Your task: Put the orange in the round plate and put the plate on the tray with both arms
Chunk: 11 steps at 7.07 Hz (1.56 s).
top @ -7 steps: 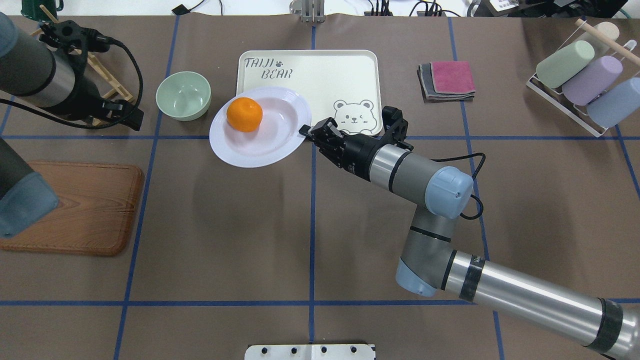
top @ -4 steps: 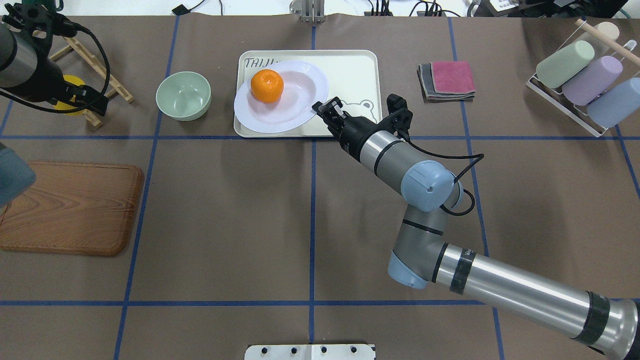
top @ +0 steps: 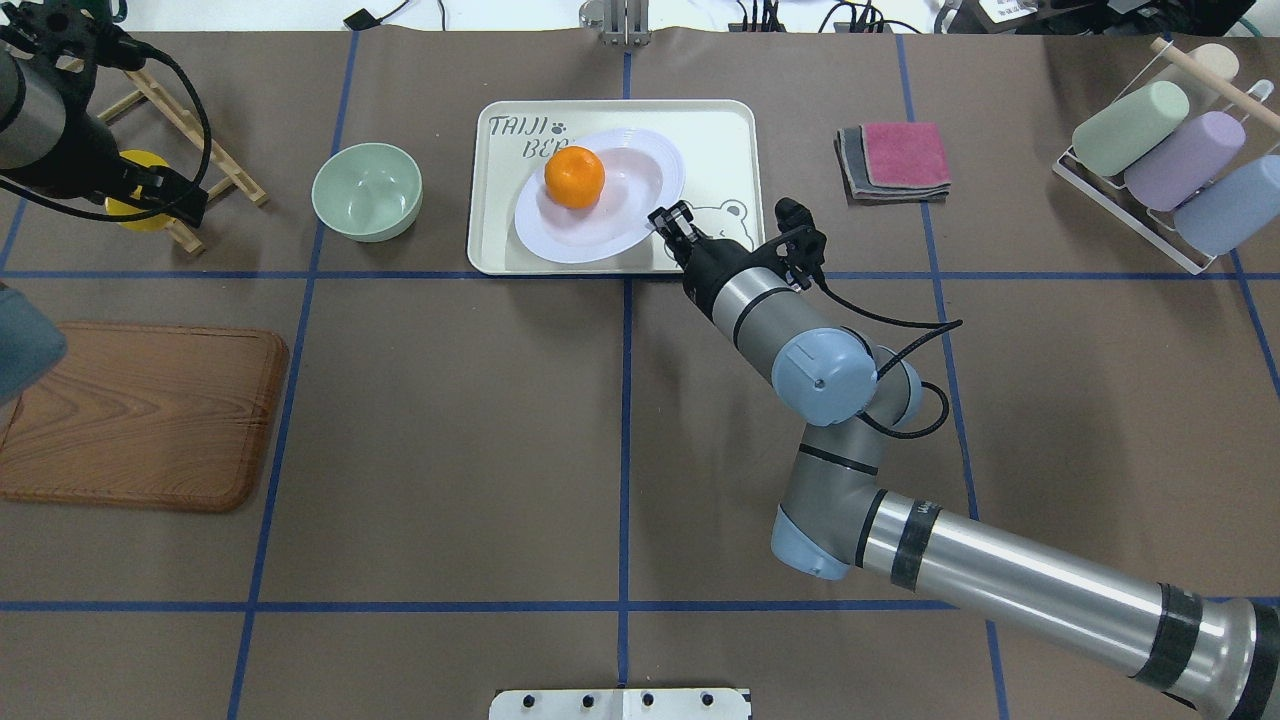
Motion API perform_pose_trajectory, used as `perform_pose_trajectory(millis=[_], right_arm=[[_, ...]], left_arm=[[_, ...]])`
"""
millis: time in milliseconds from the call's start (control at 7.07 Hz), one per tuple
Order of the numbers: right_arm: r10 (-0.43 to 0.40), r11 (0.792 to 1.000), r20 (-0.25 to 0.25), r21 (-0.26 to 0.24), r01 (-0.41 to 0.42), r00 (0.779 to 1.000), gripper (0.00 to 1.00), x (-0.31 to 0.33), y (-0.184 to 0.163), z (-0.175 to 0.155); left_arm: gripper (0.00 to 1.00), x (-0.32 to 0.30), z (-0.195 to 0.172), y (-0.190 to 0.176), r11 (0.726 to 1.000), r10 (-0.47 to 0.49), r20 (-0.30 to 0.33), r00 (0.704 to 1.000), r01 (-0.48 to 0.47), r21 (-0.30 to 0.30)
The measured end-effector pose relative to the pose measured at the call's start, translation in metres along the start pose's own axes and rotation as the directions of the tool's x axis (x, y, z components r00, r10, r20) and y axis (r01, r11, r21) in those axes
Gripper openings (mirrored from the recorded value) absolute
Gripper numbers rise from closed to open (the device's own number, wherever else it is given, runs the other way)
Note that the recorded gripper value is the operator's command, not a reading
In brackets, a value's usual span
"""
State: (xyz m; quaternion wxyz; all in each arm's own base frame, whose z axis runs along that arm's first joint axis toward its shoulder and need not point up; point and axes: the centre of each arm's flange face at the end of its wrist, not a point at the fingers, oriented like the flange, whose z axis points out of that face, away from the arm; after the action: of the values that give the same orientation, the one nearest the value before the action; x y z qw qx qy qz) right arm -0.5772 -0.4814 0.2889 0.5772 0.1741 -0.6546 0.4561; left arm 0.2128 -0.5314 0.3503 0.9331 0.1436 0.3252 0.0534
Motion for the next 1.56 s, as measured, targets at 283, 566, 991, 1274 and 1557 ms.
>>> perform_pose_trajectory(millis=[283,566,991,1274,1557], right_arm=[[-0.015,1.000,-0.024,0.011,0.016,1.000,0.81,0.007,0.003,0.001],[-0.039,0.999,-0.039,0.006,0.040,0.998,1.00,0.002,-0.005,0.003],[-0.196,0.979,-0.192,-0.086,0.182,0.962,1.00,-0.022,-0.040,0.004],[-0.428,0.898,-0.313,-0.249,0.362,0.848,1.00,-0.040,-0.066,-0.017],[-0.624,0.761,-0.322,-0.460,0.458,0.712,1.00,-0.061,-0.105,-0.052]], left_arm=[[0.97,-0.002,-0.001,-0.001,1.000,-0.003,0.000,1.000,0.003,0.002],[0.97,-0.003,-0.003,-0.001,1.000,-0.005,0.000,1.000,0.005,0.005],[0.97,-0.005,-0.006,-0.001,1.000,-0.007,-0.001,1.000,0.007,0.010],[0.97,-0.010,-0.006,0.001,1.000,-0.014,0.003,1.000,0.014,0.008],[0.97,-0.014,-0.004,0.004,1.000,-0.016,0.007,1.000,0.016,0.003]])
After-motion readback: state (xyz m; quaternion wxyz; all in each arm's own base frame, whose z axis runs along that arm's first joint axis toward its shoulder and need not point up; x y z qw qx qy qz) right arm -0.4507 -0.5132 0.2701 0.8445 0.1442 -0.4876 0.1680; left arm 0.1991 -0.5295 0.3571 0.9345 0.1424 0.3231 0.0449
